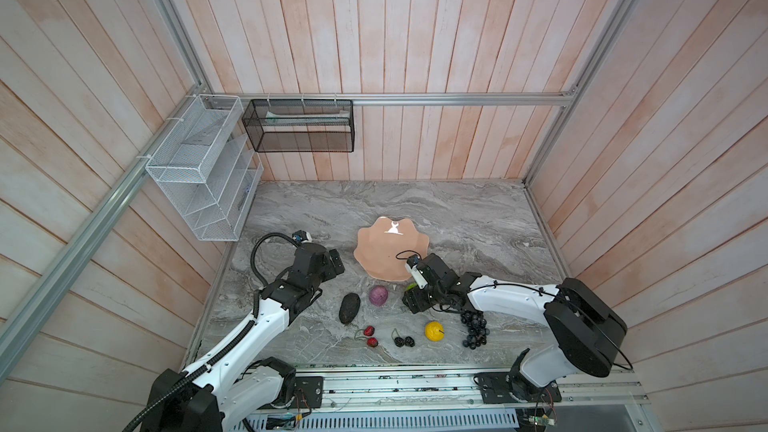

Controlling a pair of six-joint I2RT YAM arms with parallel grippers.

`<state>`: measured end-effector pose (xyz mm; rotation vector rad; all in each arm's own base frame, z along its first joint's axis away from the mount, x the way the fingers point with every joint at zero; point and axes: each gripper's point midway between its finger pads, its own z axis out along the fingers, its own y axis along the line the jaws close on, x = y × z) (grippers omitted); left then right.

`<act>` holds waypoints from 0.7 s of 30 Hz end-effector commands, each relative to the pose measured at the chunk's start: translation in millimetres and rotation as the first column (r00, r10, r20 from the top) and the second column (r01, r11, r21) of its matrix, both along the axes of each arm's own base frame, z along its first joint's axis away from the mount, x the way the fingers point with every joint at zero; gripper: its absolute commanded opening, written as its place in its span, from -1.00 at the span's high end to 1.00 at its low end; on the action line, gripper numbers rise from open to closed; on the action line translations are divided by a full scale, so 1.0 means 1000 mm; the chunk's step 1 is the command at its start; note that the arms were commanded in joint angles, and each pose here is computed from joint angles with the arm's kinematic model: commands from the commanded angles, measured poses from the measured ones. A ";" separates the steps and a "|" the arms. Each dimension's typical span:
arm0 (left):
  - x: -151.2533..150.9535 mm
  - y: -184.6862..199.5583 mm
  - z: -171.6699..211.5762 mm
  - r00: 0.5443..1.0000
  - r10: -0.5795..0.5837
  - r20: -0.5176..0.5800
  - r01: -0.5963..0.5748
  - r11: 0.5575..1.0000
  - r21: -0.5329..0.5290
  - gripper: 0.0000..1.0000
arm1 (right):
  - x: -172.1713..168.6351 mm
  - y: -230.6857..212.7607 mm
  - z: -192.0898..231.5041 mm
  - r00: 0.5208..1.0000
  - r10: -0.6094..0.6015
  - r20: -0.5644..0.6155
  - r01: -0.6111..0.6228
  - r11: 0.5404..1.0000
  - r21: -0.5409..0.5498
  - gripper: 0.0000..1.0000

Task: Place and organize the fake fruits in the fruit bowl
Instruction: 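Grasp the green fruit with the right gripper and lower it into the bowl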

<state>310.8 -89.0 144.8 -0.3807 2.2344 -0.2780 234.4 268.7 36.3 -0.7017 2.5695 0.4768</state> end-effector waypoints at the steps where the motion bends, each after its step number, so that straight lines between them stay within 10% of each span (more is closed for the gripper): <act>1: -0.004 0.005 -0.004 1.000 0.009 -0.008 -0.009 1.000 0.024 -1.00 | 0.005 0.006 0.005 1.000 0.009 0.022 -0.009 1.000 0.008 -0.34; 13: 0.007 0.003 0.003 1.000 0.011 0.029 -0.012 0.999 0.038 -1.00 | -0.011 -0.019 0.064 0.998 -0.026 0.065 0.024 0.999 0.038 -0.06; 21: 0.010 0.000 0.008 1.000 -0.007 0.014 0.006 0.999 0.051 -1.00 | 0.042 0.007 0.127 0.985 -0.052 0.162 0.024 0.986 0.167 -0.07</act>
